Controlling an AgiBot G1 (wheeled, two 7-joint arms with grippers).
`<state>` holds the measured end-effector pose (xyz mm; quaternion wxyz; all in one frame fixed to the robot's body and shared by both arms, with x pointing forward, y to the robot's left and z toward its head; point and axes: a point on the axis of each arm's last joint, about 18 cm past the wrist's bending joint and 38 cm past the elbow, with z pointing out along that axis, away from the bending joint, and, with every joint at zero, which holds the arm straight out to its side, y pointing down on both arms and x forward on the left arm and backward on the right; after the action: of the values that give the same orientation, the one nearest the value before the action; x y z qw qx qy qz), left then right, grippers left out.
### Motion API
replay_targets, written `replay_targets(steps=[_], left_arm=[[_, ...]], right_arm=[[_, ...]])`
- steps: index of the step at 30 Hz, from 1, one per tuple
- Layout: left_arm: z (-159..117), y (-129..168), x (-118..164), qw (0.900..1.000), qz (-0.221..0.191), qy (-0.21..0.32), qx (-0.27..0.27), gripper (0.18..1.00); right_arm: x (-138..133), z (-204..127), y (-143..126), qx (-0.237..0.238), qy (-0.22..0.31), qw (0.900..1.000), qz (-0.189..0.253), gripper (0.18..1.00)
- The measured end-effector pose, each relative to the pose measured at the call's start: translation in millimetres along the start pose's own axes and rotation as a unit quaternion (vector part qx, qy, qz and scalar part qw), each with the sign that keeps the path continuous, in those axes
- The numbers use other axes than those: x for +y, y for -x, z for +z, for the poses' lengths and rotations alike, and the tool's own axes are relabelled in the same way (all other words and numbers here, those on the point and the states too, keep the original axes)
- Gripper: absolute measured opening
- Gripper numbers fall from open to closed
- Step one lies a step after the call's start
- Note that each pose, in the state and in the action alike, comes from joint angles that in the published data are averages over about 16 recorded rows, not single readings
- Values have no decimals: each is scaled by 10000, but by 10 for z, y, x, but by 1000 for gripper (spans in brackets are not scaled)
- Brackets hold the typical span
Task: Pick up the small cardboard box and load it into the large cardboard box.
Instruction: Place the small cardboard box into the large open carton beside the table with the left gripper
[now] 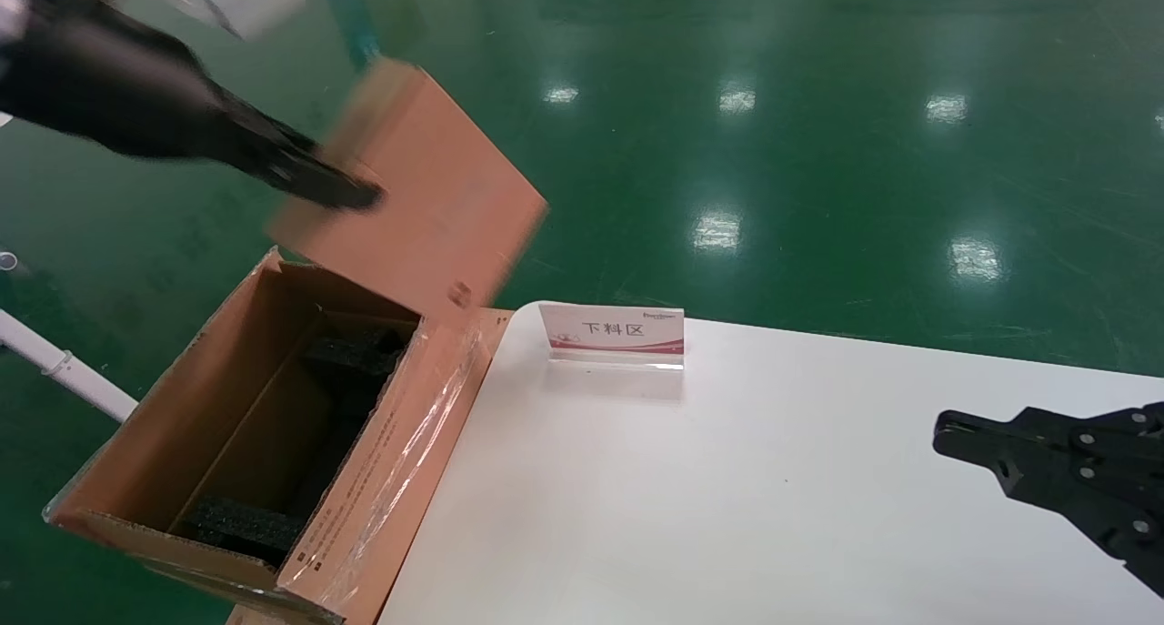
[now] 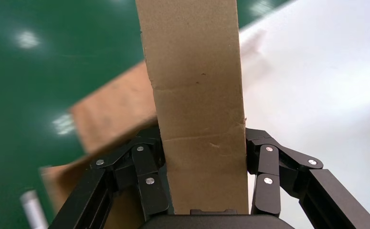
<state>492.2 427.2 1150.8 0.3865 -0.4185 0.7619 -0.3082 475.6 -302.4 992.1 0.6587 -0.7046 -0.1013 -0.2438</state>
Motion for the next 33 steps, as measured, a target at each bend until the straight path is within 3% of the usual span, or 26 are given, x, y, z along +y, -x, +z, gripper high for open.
replay_targets(steps=[8, 16, 22, 33], left_arm=[[-349, 306, 165, 9988, 54, 119, -476, 430], [-347, 468, 467, 9949, -111, 802, -607, 429], [-273, 535, 690, 9886, -402, 1335, -572, 428], [-66, 585, 974, 9761, -988, 1895, -406, 426]], right_arm=[[0, 0, 0, 0, 0, 10000, 0, 217], [0, 0, 0, 0, 0, 10000, 0, 284], [0, 0, 0, 0, 0, 10000, 0, 379], [0, 0, 0, 0, 0, 10000, 0, 638]])
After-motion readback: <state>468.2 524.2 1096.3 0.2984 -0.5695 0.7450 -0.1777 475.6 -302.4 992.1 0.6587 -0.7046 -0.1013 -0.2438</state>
